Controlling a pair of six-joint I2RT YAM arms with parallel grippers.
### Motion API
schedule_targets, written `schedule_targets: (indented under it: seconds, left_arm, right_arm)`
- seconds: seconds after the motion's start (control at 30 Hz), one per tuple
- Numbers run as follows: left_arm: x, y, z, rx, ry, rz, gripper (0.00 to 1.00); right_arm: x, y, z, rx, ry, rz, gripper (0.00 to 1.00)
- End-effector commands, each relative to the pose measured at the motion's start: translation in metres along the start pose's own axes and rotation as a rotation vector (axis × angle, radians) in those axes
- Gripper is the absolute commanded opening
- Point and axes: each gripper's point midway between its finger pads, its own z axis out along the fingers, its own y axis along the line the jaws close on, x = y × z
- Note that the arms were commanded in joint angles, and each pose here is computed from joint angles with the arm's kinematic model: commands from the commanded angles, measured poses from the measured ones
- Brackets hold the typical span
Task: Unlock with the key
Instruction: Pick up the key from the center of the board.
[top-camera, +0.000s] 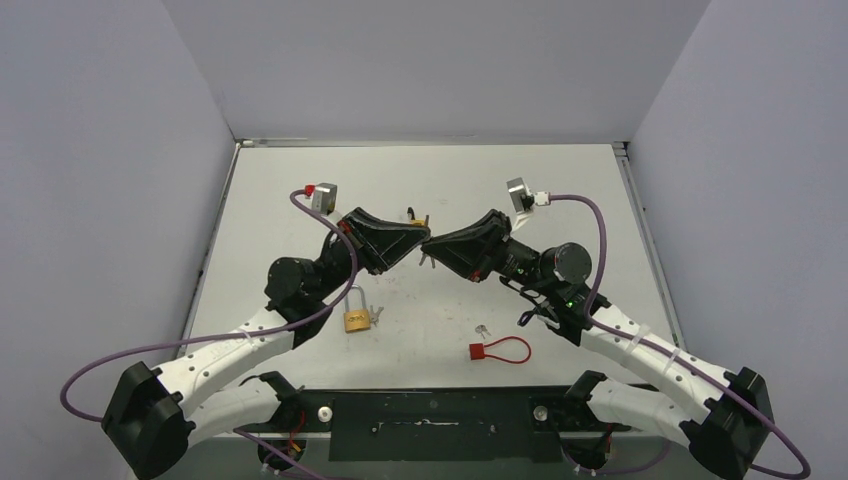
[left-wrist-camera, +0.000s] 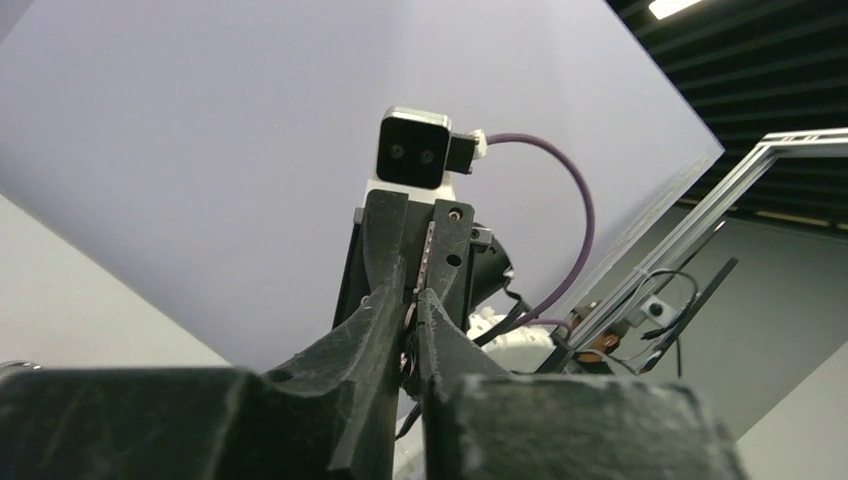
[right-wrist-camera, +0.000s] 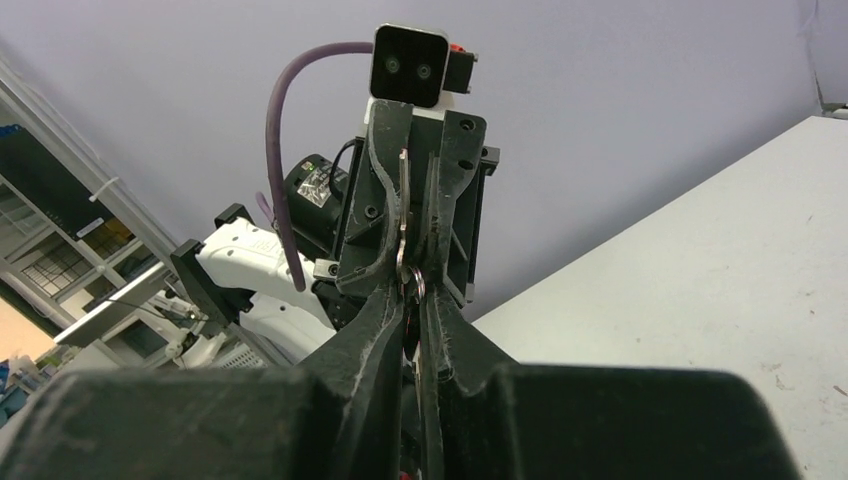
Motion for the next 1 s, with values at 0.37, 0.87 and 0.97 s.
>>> schedule_targets:
  seconds: [0.37, 0.87, 0.97]
  left_arm:
    - [0.000, -0.013, -0.010, 0.038, 0.199, -0.024, 0.23]
    - [0.017, 0.004, -0.030, 0.030, 0.180, 0.144, 0.70]
    - [0.019, 0.014, -0.029, -0.010, 0.188, 0.191, 0.65]
  right_arm:
    - [-0.013, 0.024, -0.006, 0.000, 0.067, -0.043, 0.00]
    - [-0.018, -0.019, 0.000, 0.266, 0.039, 0.166, 0.00]
    - [-0.014, -0.024, 0.001, 0.289, 0.050, 0.191, 0.00]
